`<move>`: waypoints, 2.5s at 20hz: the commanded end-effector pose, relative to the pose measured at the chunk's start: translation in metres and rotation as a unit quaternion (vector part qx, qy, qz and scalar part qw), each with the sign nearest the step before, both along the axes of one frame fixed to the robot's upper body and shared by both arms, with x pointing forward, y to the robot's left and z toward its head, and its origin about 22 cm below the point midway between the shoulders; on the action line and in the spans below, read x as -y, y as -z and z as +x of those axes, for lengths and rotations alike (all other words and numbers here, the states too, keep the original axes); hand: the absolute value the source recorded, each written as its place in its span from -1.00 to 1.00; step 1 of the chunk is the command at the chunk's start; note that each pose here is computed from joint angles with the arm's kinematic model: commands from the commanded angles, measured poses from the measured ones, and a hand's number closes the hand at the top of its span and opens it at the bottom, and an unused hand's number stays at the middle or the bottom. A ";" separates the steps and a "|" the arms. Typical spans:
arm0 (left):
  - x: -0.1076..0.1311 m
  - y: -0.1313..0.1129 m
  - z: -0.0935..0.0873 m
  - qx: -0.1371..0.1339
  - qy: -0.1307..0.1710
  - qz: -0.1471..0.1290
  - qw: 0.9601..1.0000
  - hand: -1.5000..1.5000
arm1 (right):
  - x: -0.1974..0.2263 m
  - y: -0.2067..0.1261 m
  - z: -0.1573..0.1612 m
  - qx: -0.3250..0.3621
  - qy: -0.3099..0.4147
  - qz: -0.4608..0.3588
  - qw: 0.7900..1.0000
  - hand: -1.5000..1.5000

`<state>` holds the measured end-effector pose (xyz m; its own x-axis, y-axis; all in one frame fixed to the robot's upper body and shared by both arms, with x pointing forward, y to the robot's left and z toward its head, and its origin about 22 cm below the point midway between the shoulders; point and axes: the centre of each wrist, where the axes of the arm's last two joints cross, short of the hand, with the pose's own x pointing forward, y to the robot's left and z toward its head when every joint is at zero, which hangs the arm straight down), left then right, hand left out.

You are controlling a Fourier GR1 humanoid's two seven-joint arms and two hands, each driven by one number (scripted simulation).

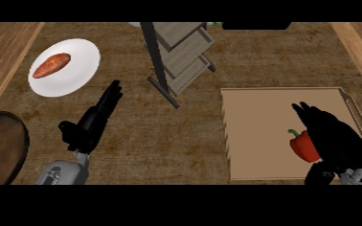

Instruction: Pick the bell pepper from the tray and place it in the tiered basket

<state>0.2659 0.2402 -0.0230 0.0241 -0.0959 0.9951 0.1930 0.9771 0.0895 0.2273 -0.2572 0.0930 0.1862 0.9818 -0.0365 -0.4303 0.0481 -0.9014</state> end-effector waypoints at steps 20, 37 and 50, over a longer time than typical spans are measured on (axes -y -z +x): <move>0.013 -0.006 0.003 0.004 -0.002 0.001 1.000 0.00 | 0.042 0.062 0.029 -0.022 0.019 0.014 0.999 -1.00; -0.013 0.009 -0.011 -0.009 -0.027 0.003 1.000 0.00 | 0.014 0.047 -0.009 0.069 0.167 0.059 0.982 1.00; -0.001 -0.005 0.001 -0.008 -0.010 0.007 1.000 0.00 | -0.060 -0.098 -0.091 0.276 0.316 0.169 0.892 1.00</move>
<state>0.2620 0.2435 -0.0252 0.0454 -0.1059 0.9933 0.1575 0.9827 0.0976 0.1664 -0.2110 0.1495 0.5746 0.7260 0.3779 0.1509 0.3598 -0.9207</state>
